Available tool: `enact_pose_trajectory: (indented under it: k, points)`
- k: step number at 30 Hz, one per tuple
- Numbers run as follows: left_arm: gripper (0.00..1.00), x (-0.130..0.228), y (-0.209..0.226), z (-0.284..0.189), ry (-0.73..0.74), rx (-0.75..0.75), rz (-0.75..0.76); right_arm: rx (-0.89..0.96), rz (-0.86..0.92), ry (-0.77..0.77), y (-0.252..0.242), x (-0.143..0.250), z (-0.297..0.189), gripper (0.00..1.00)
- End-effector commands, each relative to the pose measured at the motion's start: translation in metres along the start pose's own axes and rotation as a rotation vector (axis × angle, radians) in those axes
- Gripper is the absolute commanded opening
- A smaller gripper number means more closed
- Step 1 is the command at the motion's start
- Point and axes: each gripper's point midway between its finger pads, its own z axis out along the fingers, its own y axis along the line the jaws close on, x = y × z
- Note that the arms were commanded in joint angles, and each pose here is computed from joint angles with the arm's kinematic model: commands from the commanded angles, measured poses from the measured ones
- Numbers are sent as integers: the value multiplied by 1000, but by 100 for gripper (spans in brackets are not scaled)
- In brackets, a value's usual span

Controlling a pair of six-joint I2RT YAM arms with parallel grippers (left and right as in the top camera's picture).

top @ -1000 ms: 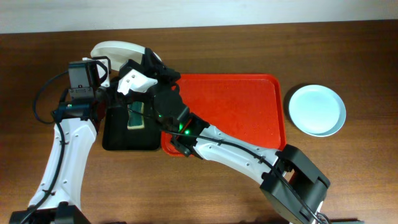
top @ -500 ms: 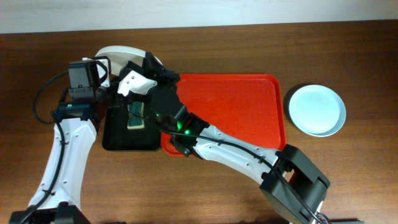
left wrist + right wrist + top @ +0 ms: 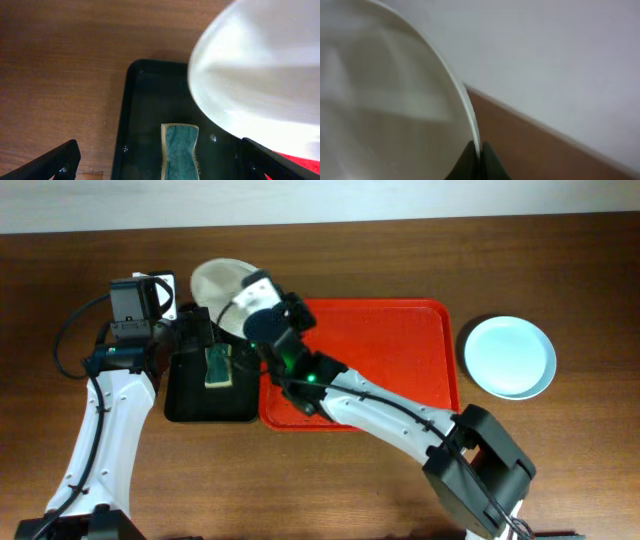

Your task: Clean dirty plates on tray and stack at the side

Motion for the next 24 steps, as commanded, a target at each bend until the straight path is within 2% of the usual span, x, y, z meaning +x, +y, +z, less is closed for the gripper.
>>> enact_pose_trajectory:
  k: [1,7,12,18,24]
  points:
    - [99,-3,1,-3,-12,-3,-10,-98,318,84,2,16,10,4]
    - [99,-3,1,-3,-12,-3,-10,-411,479,197,30,27,11,4]
    - [100,-3,1,-3,-12,-3,-10,-545,623,238,16,21,13,4]
    - [99,-3,1,-3,-12,-3,-10,-544,677,378,-33,50,14,4]
    - [99,-3,1,-3,-12,-3,-10,-446,805,629,-114,116,7,4]
